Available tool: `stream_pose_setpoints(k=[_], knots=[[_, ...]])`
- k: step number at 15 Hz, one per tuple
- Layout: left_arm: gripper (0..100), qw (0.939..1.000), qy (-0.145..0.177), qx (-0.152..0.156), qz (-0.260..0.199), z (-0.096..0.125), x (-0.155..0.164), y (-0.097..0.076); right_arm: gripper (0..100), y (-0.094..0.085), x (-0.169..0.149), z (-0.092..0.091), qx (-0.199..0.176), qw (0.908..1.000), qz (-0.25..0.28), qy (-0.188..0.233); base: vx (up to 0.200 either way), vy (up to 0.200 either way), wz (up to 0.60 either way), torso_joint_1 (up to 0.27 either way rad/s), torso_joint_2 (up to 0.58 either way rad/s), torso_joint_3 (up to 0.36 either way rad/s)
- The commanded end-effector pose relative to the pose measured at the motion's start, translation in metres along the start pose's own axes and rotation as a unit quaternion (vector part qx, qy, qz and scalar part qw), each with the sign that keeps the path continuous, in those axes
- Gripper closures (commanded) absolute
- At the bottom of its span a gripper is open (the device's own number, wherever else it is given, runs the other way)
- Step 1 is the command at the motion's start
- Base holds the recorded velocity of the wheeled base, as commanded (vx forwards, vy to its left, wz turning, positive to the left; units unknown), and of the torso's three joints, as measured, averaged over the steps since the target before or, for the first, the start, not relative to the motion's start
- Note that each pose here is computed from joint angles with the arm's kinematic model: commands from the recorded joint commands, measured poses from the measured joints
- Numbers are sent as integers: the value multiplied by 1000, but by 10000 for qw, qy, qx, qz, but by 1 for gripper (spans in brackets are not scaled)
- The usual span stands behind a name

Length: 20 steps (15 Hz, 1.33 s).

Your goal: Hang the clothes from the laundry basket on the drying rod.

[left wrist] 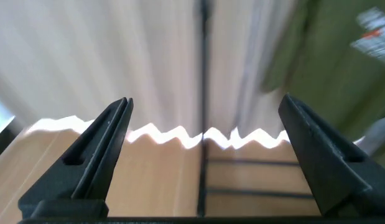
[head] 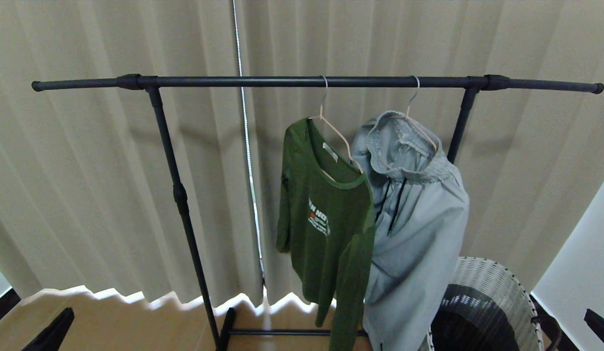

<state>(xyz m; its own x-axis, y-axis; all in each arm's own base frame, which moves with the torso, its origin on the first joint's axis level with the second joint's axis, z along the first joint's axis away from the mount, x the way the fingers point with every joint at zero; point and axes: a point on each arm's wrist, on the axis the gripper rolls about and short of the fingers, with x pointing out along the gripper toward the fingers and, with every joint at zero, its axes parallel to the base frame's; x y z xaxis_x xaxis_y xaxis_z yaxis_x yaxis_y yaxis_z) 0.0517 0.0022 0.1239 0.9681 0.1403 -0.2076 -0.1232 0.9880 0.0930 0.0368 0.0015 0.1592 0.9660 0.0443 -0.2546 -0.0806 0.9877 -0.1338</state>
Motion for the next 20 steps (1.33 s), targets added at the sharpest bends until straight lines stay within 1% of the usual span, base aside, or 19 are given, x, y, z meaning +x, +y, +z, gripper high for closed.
stream_pose_setpoints(k=[1, 2, 3, 4, 5, 6, 8, 9, 10, 11, 12, 13, 15, 16, 17, 19, 20], knots=[[0, 9991, -338, -109, 244, -17, -30, 5, 0, 2, -16, -10, -32, 9998, -29, -173, 0, 0, 0, 0, 0, 0], [0, 9990, -360, -112, 246, -24, -37, 6, 0, 3, -21, -20, -18, 9998, -74, -166, 0, 0, 0, 0, 0, 0], [0, 9990, -360, -112, 246, -24, -37, 6, 0, 3, -21, -20, -18, 9998, -74, -166, 0, 0, 0, 0, 0, 0], [0, 9989, -411, -105, 180, -36, -54, 7, 0, 9, -25, -63, 60, 9994, -342, 19, 0, 0, 0, 0, 0, 0], [0, 9990, -412, -104, 165, -41, -59, 7, 0, 11, -29, -74, 64, 9993, -370, -15, 0, 0, 0, 0, 0, 0], [0, 9991, -390, -99, 156, -47, -62, 7, 0, 12, -34, -80, 72, 9992, -385, -68, 0, 0, 0, 0, 0, 0], [0, 9985, -511, -126, 163, -56, -67, 7, 0, 13, -41, -83, 69, 9984, -414, -366, 0, 0, 0, 0, 0, 0], [0, 9982, -555, -135, 189, -56, -67, 7, 0, 14, -41, -84, 77, 9983, -417, -389, 0, 0, 0, 0, 0, 0], [0, 9974, -648, -163, 263, -58, -69, 7, 0, 14, -44, -86, 268, 9973, -334, -600, 0, 0, 0, 0, 0, 0], [0, 9971, -677, -184, 286, -58, -69, 8, 0, 15, -45, -87, 396, 9963, -283, -701, 0, 0, 0, 0, 0, 0], [0, 9970, -657, -195, 361, -59, -69, 8, 0, 15, -45, -91, 565, 9954, -243, -731, 0, 0, 0, 0, 0, 0], [0, 9967, -647, -140, 465, -59, -69, 8, 0, 15, -44, -92, 674, 9946, -206, -759, 0, 0, 0, 0, 0, 0], [0, 9967, -635, 49, 507, -59, -69, 8, 0, 15, -43, -93, 698, 9945, -219, -751, 0, 0, 0, 0, 0, 0], [0, 9970, -609, 34, 473, -61, -68, 8, 0, 15, -41, -95, 681, 9944, -223, -781, 0, 0, 0, 0, 0, 0], [0, 9975, -631, 27, 320, -61, -68, 7, 0, 15, -41, -94, 679, 9935, -238, -880, 0, 0, 0, 0, 0, 0], [0, 9977, -669, -21, -112, -61, -68, 5, 0, 15, -41, -94, 685, 9933, -232, -903, 0, 0, 0, 0, 0, 0], [0, 9962, -680, -217, -509, -62, -67, 4, 0, 15, -41, -94, 744, 9927, -220, -920, 0, 0, 0, 0, 0, 0]])
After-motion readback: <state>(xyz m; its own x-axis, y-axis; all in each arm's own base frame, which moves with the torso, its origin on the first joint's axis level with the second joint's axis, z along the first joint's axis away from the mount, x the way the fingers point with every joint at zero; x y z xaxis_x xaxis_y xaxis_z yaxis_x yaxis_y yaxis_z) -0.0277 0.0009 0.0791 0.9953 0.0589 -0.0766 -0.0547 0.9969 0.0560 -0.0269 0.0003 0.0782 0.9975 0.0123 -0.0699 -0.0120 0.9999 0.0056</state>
